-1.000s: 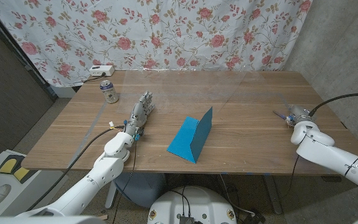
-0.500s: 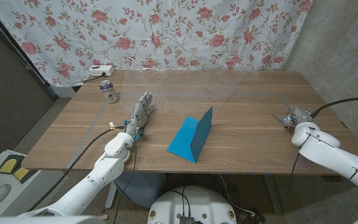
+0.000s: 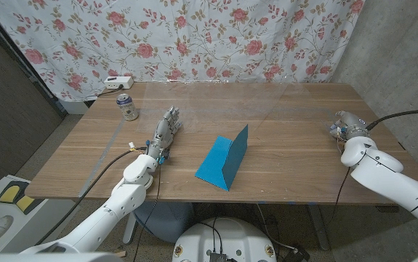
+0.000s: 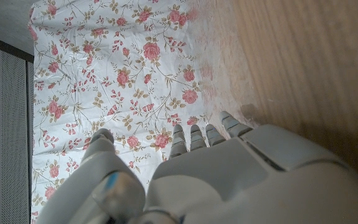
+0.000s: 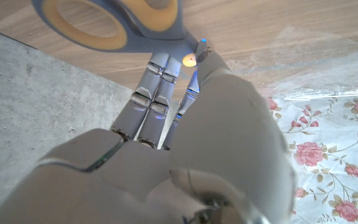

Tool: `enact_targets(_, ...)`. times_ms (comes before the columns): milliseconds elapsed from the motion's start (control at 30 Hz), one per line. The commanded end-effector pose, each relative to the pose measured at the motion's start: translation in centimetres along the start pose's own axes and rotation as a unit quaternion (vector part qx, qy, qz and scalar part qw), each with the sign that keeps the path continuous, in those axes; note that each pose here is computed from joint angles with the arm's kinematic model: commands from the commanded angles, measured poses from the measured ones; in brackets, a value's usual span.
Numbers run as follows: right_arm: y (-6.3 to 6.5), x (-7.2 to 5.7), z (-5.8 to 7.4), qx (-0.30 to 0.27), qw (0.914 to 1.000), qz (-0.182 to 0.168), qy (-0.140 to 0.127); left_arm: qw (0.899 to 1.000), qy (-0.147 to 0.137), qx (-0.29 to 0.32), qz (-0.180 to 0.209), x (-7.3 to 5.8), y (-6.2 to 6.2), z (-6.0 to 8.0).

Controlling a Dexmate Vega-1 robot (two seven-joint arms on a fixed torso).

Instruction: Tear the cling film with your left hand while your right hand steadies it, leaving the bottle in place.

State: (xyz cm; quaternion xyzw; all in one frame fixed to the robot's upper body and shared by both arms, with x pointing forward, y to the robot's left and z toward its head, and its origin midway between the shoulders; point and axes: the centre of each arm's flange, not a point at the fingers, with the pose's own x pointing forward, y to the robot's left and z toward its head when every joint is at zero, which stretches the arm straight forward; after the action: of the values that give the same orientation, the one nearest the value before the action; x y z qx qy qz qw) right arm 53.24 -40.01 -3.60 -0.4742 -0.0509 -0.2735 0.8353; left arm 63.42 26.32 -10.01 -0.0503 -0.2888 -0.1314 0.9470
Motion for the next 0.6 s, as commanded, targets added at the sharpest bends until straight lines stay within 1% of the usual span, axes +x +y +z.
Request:
enact_targets(33,-1.6,-1.0,0.8,0.057,0.9978,-0.032,-0.009,1.0,-0.004,0.003,-0.007,0.3,-0.3,0.3)
enact_targets(167,-2.2,-1.3,1.2,0.097,0.9947,-0.03,-0.014,1.0,-0.008,0.004,-0.011,0.4,-0.5,0.7)
enact_targets(300,-2.7,-1.5,2.0,0.1,0.9942,-0.03,-0.024,1.0,-0.012,0.004,-0.016,0.6,-0.7,1.0)
enact_targets(400,-3.0,-1.6,2.5,0.115,0.9925,-0.027,-0.029,1.0,-0.015,0.001,-0.019,0.7,-0.9,1.2)
enact_targets(600,-3.2,-1.8,3.5,0.136,0.9897,-0.015,-0.041,0.999,-0.021,0.002,-0.024,0.7,-1.2,1.4)
